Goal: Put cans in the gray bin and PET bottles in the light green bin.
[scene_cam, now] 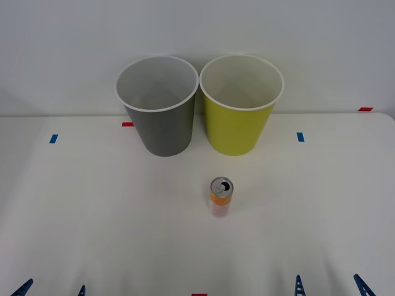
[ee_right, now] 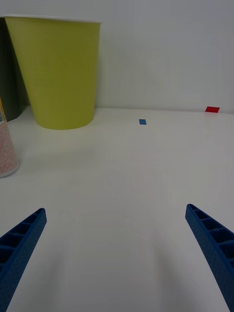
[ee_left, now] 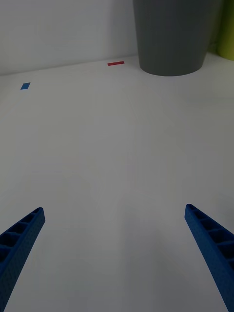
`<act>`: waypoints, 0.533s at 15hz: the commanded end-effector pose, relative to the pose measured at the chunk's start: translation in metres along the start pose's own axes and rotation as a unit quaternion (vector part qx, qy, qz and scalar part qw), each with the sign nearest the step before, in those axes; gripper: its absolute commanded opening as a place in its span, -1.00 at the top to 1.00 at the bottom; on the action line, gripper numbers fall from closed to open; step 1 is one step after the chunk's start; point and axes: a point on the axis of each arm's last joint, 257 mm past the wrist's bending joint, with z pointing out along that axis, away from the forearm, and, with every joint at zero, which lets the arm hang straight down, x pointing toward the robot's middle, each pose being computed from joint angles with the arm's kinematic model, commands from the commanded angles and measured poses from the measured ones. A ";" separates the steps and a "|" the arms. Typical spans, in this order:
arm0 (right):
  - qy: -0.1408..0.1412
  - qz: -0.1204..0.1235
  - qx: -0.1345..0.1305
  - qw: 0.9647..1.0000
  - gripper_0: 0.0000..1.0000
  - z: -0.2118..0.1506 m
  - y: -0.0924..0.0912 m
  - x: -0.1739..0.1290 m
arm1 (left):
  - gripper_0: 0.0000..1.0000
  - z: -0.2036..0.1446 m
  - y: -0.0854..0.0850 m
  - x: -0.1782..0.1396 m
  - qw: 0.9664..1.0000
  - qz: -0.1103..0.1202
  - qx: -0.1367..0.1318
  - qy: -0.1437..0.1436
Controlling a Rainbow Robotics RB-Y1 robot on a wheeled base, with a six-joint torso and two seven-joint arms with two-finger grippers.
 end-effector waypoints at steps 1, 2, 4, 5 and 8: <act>0.000 0.000 0.000 1.000 -1.00 0.000 0.000 0.000 | -1.00 0.000 0.000 0.000 1.000 0.000 0.000 0.000; 0.000 0.000 0.000 1.000 -1.00 0.000 0.000 0.000 | -1.00 0.000 0.000 0.000 1.000 0.000 0.000 0.000; 0.000 0.000 0.000 1.000 -1.00 0.000 0.000 0.000 | -1.00 0.000 0.000 0.000 1.000 0.000 0.000 0.000; 0.000 0.000 0.000 1.000 -1.00 0.000 0.000 0.000 | -1.00 0.000 0.000 0.000 1.000 0.000 0.000 0.000; 0.001 0.000 -0.005 1.000 -1.00 0.002 0.005 0.005 | -1.00 0.000 0.000 0.000 1.000 0.000 0.000 0.000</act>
